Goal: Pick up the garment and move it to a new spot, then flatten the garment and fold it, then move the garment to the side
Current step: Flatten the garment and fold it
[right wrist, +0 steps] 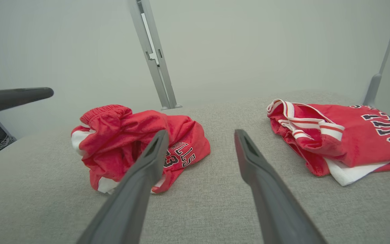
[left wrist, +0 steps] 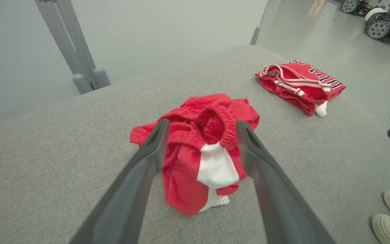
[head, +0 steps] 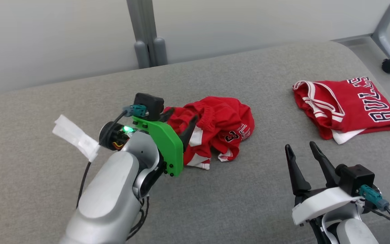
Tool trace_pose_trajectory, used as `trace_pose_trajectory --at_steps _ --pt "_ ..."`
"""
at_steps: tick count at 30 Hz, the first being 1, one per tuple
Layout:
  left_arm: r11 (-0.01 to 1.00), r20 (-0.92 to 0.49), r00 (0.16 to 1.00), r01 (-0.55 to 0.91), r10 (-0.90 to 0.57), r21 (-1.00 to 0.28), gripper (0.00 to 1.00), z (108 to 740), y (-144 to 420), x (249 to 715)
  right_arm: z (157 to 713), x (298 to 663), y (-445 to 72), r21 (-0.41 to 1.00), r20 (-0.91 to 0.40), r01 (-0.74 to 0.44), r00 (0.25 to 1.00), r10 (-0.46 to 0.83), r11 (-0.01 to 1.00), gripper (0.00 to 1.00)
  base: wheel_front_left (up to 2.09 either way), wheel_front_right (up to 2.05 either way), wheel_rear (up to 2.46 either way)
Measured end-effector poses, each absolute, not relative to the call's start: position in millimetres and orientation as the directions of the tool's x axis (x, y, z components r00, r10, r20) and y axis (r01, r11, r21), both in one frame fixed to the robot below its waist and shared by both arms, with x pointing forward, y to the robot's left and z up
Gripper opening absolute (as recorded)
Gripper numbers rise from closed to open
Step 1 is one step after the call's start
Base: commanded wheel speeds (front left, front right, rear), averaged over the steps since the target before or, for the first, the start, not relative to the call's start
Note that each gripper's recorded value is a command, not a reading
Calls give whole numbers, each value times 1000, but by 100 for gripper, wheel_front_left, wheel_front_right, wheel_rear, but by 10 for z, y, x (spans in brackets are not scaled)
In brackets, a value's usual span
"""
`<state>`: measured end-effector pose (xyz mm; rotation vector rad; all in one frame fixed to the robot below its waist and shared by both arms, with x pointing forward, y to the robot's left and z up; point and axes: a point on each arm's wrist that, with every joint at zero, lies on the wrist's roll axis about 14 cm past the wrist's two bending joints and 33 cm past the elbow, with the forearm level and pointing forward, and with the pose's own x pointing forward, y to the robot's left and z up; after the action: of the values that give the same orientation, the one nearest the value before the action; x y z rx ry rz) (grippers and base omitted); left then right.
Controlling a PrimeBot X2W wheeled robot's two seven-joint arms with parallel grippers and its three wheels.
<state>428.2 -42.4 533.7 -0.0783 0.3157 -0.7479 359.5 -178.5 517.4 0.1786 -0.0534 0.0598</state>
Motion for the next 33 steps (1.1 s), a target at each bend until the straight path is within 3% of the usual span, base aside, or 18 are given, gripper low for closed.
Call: trace_pose_trajectory --at_steps 13,20,24,33 --pt "598 -504 511 801 -697 -15 100 4614 -731 4330 4980 3504 -2169 183 11 67 997 -70 981 100 0 0 0" --pt "513 -534 461 856 -708 59 100 4501 -814 4333 4927 3498 -2241 183 -1 93 996 -95 979 100 0 0 0" --pt "450 -537 399 892 -743 40 100 4479 -955 4160 4916 3505 -2237 189 -1 93 996 -94 978 100 0 0 0" --pt "476 -563 410 879 -717 35 100 4437 -854 4286 4925 3540 -2206 188 3 81 997 -83 979 100 0 0 0"
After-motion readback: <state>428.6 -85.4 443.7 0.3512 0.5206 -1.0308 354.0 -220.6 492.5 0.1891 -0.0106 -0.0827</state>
